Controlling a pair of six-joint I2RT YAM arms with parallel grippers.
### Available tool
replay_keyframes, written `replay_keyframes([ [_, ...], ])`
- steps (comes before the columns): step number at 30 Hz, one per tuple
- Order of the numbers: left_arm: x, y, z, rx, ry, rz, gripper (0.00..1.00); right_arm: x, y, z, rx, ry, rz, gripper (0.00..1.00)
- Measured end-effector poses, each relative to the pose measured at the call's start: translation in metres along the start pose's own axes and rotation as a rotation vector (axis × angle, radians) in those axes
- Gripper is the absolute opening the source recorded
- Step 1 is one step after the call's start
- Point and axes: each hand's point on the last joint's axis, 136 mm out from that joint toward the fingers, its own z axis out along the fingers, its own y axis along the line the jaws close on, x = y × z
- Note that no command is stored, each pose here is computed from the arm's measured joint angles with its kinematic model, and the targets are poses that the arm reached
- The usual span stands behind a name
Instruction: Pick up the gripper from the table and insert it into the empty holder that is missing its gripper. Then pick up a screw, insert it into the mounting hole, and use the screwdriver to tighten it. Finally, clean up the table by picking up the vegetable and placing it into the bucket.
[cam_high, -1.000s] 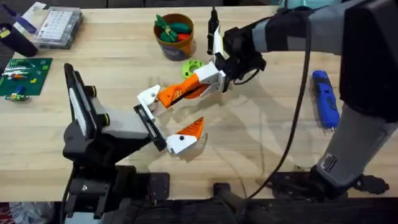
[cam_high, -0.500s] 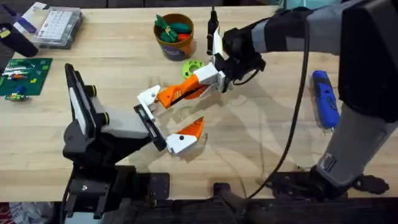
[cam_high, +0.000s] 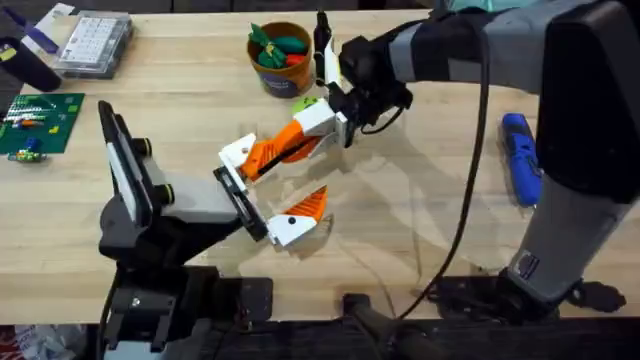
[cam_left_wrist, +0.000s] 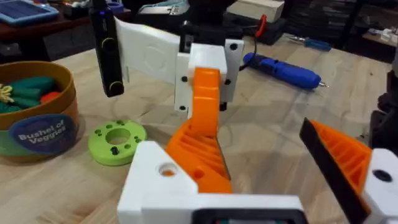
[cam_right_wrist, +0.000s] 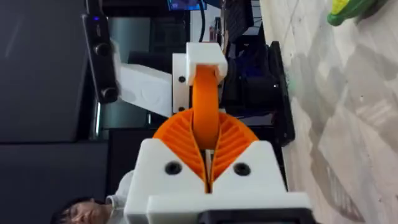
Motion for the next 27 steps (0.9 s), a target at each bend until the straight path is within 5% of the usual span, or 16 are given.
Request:
replay_keyframes([
  [8,0.001,0.001,0.0,-0.004,0.003,-0.002,0.99,-0.004,-0.003,0.0,0.015,0.0,-0.008,0.021],
  [16,0.001,0.011,-0.001,-0.06,0.002,-0.002,0.99,-0.034,-0.003,0.008,0.057,-0.005,-0.1,0.021],
  [27,0.002,0.02,-0.002,-0.111,0.004,-0.025,0.99,-0.039,-0.008,0.016,0.1,-0.016,0.059,0.022],
])
